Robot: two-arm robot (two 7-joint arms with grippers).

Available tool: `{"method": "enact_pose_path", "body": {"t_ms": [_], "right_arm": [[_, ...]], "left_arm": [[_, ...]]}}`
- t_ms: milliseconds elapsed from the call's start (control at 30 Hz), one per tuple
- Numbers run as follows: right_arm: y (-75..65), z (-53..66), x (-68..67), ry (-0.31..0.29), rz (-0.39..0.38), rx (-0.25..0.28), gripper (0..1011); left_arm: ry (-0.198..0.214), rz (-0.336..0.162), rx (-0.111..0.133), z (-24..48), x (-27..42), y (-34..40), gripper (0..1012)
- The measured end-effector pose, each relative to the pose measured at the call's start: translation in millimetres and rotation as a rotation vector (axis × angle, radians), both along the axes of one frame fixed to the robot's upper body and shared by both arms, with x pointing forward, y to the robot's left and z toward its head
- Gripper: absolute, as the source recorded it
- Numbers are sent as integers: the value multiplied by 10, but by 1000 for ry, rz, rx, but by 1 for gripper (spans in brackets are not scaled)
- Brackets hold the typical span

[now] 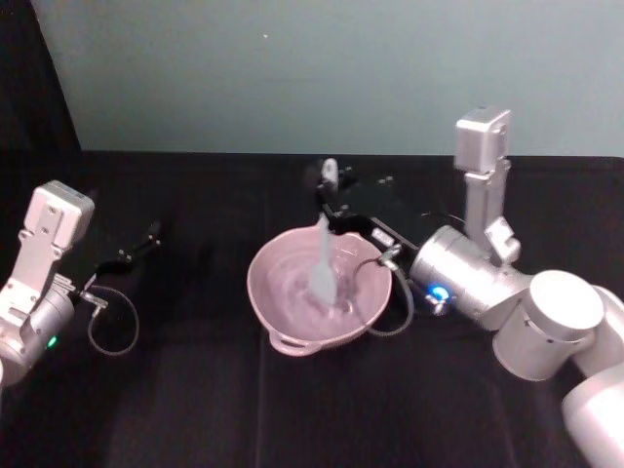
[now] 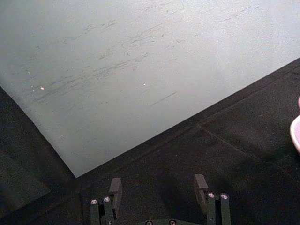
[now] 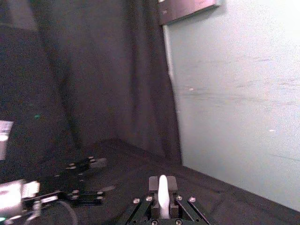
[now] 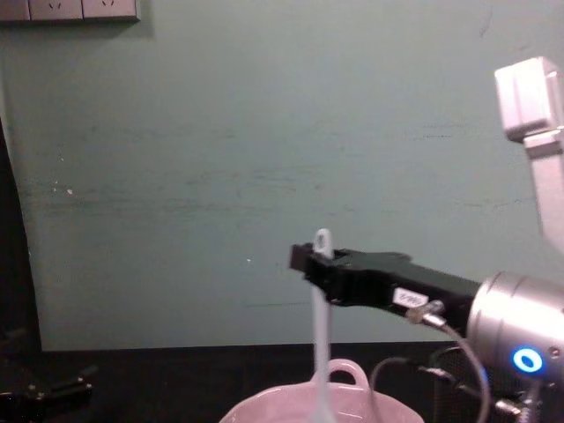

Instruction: Use the one hand to pick up the spoon and stir the clear water in the bowl.

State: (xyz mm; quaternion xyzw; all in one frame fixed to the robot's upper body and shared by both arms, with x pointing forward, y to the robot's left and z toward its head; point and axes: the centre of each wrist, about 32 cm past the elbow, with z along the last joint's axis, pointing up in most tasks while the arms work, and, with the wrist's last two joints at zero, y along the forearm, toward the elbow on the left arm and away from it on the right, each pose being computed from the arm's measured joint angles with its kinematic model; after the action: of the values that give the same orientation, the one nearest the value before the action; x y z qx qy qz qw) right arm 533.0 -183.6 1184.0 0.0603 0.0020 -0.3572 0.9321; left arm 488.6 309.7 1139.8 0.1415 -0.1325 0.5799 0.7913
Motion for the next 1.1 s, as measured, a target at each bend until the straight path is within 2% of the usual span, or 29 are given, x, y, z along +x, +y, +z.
{"method": "enact_pose_path", "body": {"t_ms": [167, 300, 567, 767, 933, 1033, 1100], "right_arm": [[173, -10, 5, 6, 51, 4, 111], [314, -7, 79, 3, 80, 7, 111], [422, -21, 264, 2, 79, 8, 111], [369, -35, 388, 4, 46, 3, 111], [209, -23, 448, 0, -12, 5, 111], [60, -11, 429, -6, -55, 7, 111], [11, -5, 410, -8, -66, 7, 111]], "left_arm": [[0, 0, 0, 0, 0, 0, 1011], [0, 0, 0, 0, 0, 0, 1011], [0, 0, 0, 0, 0, 0, 1011], [0, 0, 0, 0, 0, 0, 1011], [0, 0, 0, 0, 0, 0, 1011], [0, 0, 0, 0, 0, 0, 1011], [0, 0, 0, 0, 0, 0, 1011]]}}
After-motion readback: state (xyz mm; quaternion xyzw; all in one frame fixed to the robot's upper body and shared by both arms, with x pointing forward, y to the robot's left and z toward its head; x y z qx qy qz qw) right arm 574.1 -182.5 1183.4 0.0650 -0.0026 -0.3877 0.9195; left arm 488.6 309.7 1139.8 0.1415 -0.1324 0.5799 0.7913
